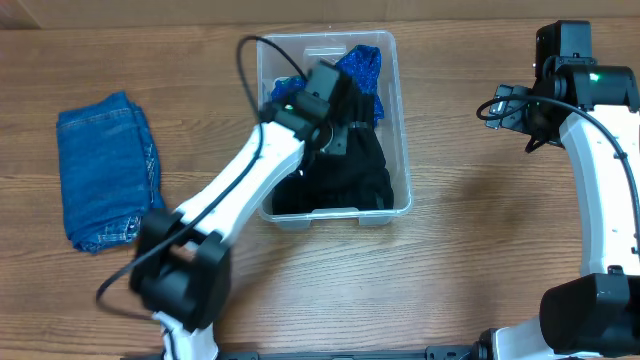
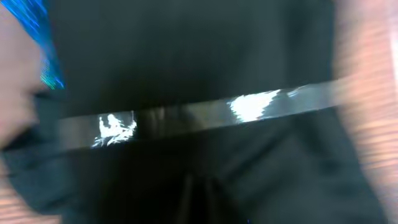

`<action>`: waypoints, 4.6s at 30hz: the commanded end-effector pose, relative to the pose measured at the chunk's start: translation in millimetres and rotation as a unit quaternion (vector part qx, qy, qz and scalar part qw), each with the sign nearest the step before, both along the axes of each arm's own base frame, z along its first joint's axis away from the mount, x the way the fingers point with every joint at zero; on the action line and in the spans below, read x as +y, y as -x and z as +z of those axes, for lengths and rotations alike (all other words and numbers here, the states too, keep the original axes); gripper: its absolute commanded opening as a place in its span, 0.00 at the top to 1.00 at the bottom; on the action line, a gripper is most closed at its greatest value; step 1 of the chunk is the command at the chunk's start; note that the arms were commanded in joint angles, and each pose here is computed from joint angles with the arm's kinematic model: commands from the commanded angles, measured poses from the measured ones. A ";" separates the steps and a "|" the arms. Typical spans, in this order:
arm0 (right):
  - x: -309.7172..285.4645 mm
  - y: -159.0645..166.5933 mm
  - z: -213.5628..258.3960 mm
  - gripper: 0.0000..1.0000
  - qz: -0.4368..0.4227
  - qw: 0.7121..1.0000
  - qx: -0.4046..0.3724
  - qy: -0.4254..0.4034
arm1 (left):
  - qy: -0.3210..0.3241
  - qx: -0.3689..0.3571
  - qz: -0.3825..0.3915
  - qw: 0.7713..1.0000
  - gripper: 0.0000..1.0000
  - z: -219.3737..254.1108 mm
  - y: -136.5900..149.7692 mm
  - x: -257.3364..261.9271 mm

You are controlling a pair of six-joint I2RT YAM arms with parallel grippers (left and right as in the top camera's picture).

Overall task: Pack container
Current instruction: 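Lower the black garment into the bin and press it down with left gripper, then open the left gripper and withdraw it toward the blue jeans, then push the blue jeans with the left gripper toward the bin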

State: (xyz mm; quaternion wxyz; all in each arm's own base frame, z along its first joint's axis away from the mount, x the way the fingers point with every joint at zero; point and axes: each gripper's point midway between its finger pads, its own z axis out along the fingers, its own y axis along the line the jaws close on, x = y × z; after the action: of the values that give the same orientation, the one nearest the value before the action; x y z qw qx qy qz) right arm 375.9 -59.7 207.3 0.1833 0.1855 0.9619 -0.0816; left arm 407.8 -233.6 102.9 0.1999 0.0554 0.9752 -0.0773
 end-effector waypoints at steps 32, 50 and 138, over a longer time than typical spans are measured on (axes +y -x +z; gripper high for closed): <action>-2.7 -1.6 20.2 0.00 -0.004 1.000 -0.030 0.006 | -0.132 0.091 0.357 0.920 0.53 118.1 36.0 314.9; -2.7 -1.6 20.2 0.00 -0.004 1.000 -0.030 0.006 | -0.080 0.162 0.581 0.794 0.00 3.6 131.0 493.7; -2.7 -1.6 20.2 0.00 -0.005 1.000 -0.031 0.006 | -0.047 0.282 0.268 0.920 0.96 -117.7 7.9 348.9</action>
State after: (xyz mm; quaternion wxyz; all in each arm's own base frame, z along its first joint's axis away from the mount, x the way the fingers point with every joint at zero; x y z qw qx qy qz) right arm 375.9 -59.8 207.6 0.1838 0.1858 0.9618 -0.0816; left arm 464.2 170.4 25.0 0.0863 -0.2264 0.9611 0.1326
